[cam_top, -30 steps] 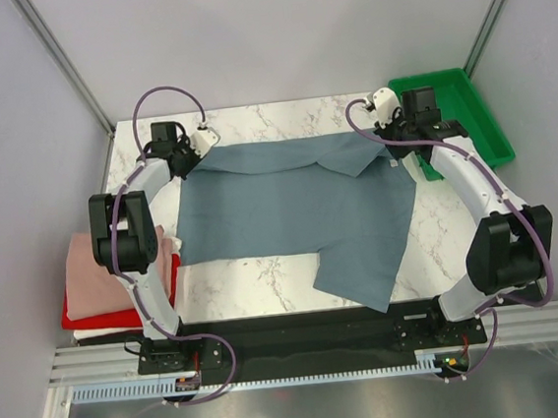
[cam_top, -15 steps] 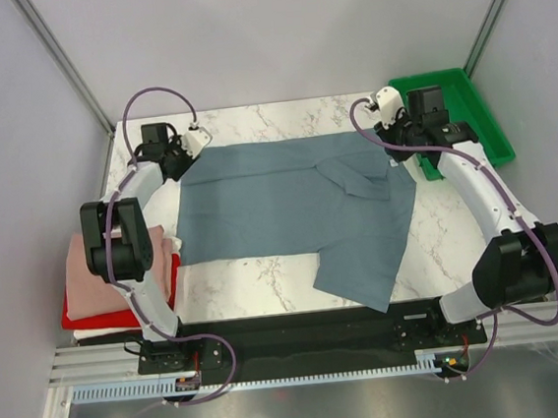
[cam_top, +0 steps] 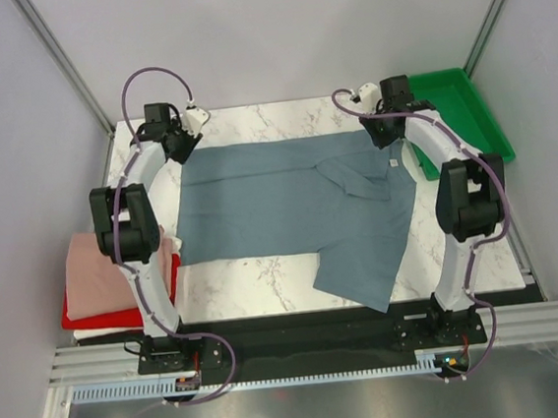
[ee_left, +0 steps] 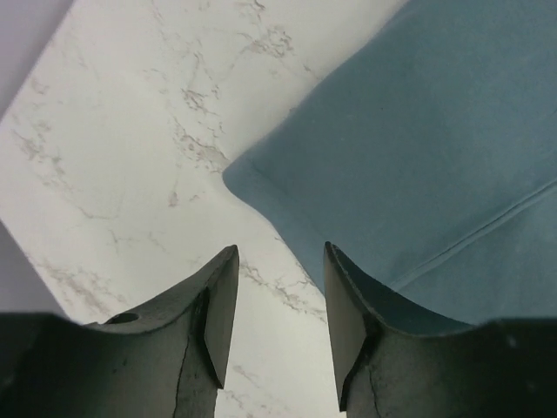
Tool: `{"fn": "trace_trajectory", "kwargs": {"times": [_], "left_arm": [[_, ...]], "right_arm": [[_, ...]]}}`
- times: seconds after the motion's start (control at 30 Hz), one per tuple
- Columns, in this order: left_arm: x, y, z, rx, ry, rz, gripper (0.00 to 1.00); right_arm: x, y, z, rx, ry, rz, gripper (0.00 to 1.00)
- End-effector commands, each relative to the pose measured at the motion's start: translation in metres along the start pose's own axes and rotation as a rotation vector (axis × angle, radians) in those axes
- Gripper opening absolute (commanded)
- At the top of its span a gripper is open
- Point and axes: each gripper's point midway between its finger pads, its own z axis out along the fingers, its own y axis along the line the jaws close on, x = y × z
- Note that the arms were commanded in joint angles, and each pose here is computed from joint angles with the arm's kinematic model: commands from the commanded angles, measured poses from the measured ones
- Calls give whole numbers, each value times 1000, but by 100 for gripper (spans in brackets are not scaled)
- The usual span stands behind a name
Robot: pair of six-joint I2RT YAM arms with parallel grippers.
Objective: Fold and stack the t-shirts
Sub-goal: Fold the tshirt
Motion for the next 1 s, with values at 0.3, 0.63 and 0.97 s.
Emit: {"fn": "trace_trajectory", "kwargs": {"times": [0.3, 0.63, 0.97], "left_arm": [[-2, 28, 29, -20, 46, -429, 66], [12, 38, 44, -54, 57, -572, 71], [15, 35, 54, -47, 57, -603, 72]], "right_arm": [[-26, -80, 49, 164, -37, 66, 42], [1, -109, 87, 183, 7, 132, 42], [1, -129, 112, 198, -17, 164, 44]]}}
